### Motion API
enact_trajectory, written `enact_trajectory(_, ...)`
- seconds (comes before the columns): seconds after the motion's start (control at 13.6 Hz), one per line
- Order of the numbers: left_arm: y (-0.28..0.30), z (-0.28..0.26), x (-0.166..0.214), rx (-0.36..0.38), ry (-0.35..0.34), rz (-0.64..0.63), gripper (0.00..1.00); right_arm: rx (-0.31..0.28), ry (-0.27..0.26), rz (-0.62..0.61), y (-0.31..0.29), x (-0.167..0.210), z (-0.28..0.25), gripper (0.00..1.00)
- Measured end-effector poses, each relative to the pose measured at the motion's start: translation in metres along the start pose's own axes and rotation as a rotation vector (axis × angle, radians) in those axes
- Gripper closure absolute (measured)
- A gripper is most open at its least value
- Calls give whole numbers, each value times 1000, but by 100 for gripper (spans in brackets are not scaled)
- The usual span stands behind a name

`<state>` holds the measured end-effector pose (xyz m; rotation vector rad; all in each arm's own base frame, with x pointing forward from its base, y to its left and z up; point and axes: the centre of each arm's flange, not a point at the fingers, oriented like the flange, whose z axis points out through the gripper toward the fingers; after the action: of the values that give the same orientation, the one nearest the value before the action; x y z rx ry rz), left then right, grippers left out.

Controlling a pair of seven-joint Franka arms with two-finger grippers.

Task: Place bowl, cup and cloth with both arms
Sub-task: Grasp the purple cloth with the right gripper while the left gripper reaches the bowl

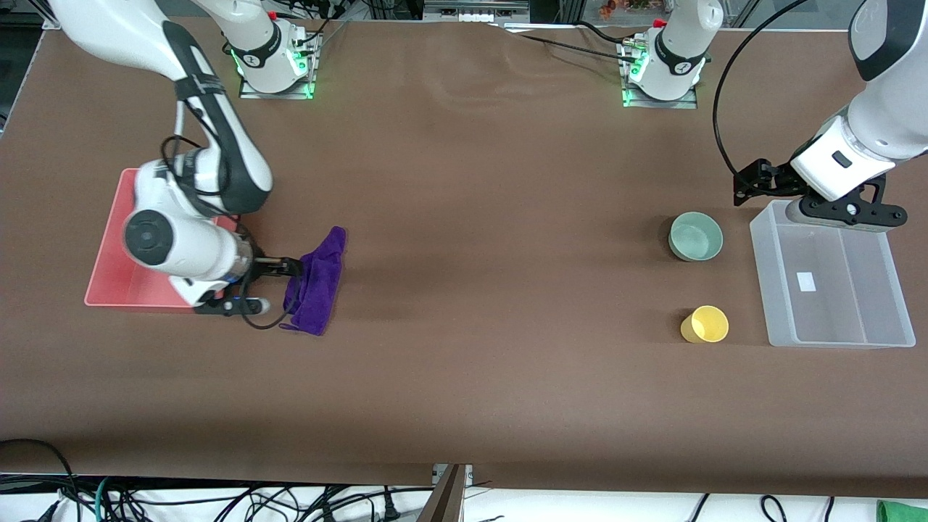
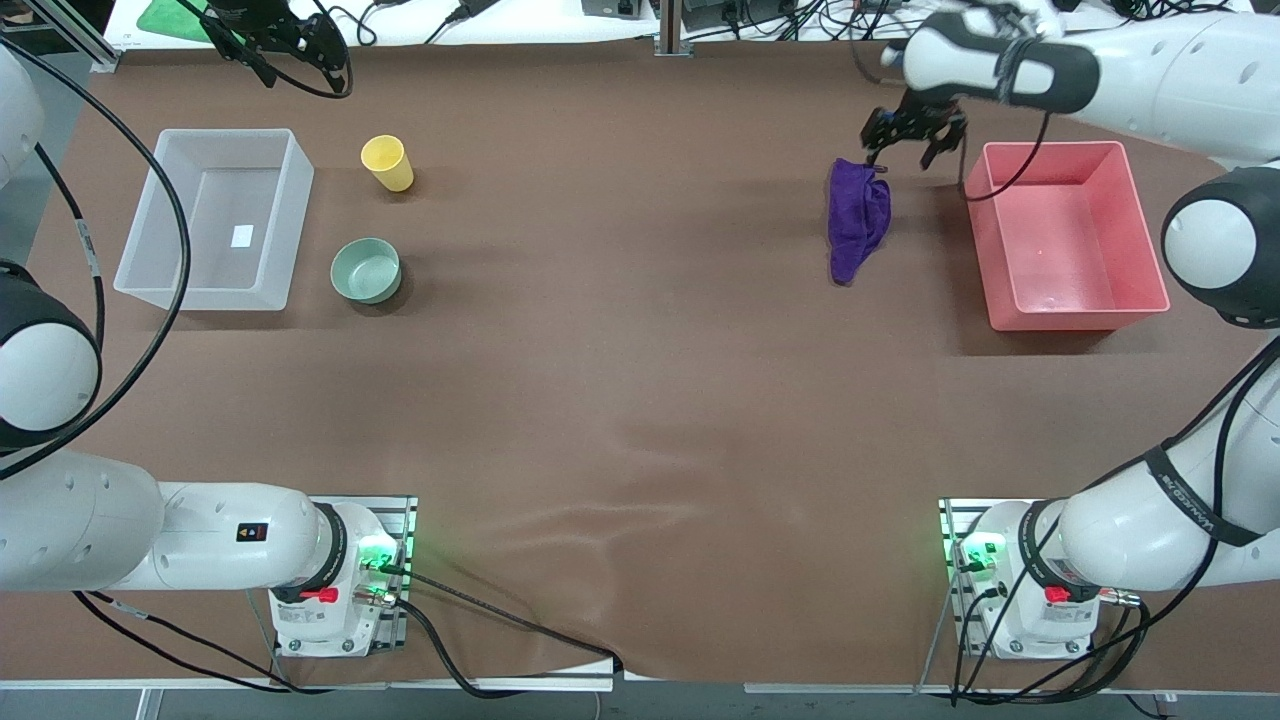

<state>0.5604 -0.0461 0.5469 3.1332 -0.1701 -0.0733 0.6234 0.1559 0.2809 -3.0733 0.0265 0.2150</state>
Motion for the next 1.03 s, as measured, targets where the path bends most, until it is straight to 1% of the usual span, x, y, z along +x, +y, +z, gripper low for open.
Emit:
enact_trajectory(0.15,0,9,1,-1,-19,0,0,9,25,-8,-13,-2,26,0)
enact_trajectory(0.37,-11,59,9,-16,-140,43,0,9,81,-25,-14,-4,65,0)
enact_trajectory(0.51,-36,95,16,-43,-203,123,0,4,96,-36,-13,-5,82,0)
enact_trajectory(0.59,-52,113,18,-63,-231,176,0,5,98,-36,-12,-4,88,7)
enact_trajectory(0.74,-78,148,21,-96,-261,270,0,5,94,-36,-12,-4,93,34)
enact_trajectory(0.81,-84,165,22,-87,-261,319,0,4,94,-36,-12,-4,94,44)
enact_trajectory(0.88,-85,181,21,-68,-256,379,0,4,95,-37,-12,-4,93,56)
enact_trajectory(0.96,-83,198,19,-56,-243,443,0,4,97,-37,-12,-4,93,65)
enact_trajectory(1.03,-81,215,17,-49,-224,515,0,5,100,-36,-12,-3,92,78)
